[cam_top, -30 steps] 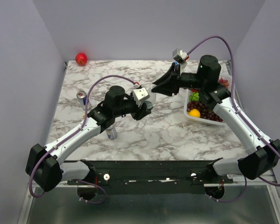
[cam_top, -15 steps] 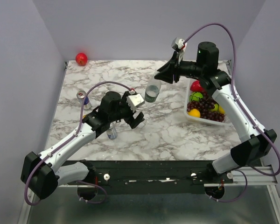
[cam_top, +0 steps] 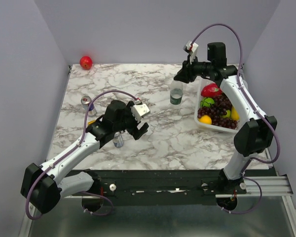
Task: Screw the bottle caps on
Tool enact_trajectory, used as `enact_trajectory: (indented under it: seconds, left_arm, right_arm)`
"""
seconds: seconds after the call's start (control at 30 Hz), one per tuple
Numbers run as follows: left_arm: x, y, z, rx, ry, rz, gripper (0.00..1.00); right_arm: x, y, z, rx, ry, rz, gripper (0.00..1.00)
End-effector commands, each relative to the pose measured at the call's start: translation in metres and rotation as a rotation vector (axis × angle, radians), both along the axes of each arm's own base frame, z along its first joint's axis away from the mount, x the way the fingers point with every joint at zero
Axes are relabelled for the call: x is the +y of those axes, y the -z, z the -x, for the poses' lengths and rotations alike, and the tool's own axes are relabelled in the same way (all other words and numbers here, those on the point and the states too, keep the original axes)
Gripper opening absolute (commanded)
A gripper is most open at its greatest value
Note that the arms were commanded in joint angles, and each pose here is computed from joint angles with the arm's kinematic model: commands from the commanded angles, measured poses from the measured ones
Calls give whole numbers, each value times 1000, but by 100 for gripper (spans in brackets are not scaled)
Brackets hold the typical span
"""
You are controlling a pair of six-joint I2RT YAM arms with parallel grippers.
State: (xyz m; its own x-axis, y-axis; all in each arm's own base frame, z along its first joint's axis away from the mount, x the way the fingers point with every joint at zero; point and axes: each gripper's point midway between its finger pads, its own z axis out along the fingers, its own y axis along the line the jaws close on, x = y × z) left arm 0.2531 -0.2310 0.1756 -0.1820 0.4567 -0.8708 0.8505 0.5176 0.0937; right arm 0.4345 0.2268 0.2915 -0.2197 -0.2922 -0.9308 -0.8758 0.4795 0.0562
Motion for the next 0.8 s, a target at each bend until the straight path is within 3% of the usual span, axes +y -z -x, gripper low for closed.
enact_trajectory:
  seconds: [0.0, 0.37, 0.77]
  left_arm:
    - [2, -1, -2, 2, 7, -16, 99]
    - [4, 4, -7, 18, 11, -56, 99]
    - [4, 6, -10, 21, 11, -57, 99]
  right_arm:
    - [-20, 15, -11, -42, 24, 50, 20]
    - [-32, 41, -20, -30, 1, 20, 21]
    - [-39, 59, -18, 9, 21, 11, 30]
